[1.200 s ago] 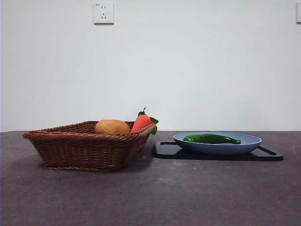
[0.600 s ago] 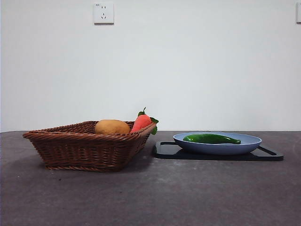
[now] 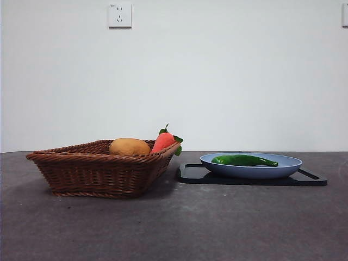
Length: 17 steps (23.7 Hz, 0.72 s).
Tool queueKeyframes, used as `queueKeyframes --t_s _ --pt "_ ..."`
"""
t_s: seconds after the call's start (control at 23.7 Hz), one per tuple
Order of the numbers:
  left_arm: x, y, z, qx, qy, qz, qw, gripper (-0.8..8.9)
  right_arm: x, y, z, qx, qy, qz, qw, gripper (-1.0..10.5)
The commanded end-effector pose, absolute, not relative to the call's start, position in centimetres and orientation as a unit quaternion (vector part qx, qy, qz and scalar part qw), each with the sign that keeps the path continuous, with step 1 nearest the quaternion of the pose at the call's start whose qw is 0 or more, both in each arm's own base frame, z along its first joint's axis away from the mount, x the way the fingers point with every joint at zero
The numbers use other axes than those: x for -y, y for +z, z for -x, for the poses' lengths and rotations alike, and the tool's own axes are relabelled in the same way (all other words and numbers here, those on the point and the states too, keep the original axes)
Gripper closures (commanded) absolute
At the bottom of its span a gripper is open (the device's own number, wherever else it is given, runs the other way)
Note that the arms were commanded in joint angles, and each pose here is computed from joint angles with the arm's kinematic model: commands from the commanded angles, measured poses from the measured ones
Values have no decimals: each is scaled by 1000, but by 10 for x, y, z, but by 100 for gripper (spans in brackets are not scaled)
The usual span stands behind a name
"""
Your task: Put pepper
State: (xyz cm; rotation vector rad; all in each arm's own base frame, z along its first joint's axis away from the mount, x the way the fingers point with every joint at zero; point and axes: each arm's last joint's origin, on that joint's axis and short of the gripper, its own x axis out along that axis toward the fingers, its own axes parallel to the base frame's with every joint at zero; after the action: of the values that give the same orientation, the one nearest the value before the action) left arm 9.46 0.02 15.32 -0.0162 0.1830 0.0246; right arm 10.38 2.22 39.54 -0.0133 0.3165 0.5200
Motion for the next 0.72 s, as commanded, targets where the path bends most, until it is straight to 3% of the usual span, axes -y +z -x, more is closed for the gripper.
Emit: queueKeyframes --t_s 0.04,0.25,0.46,0.72 --pt "0 153 -95 -87 11 12 996 805 -20 374 -101 -105 243 9 964 943" --pt "0 153 -95 -87 11 12 996 805 -15 303 -94 -24 203 17 979 943" --pt "0 153 -95 -87 11 12 996 805 -12 251 -92 -15 154 0 988 943" --pt "0 153 -95 -87 11 12 996 805 -12 204 -92 -21 141 -7 990 943"
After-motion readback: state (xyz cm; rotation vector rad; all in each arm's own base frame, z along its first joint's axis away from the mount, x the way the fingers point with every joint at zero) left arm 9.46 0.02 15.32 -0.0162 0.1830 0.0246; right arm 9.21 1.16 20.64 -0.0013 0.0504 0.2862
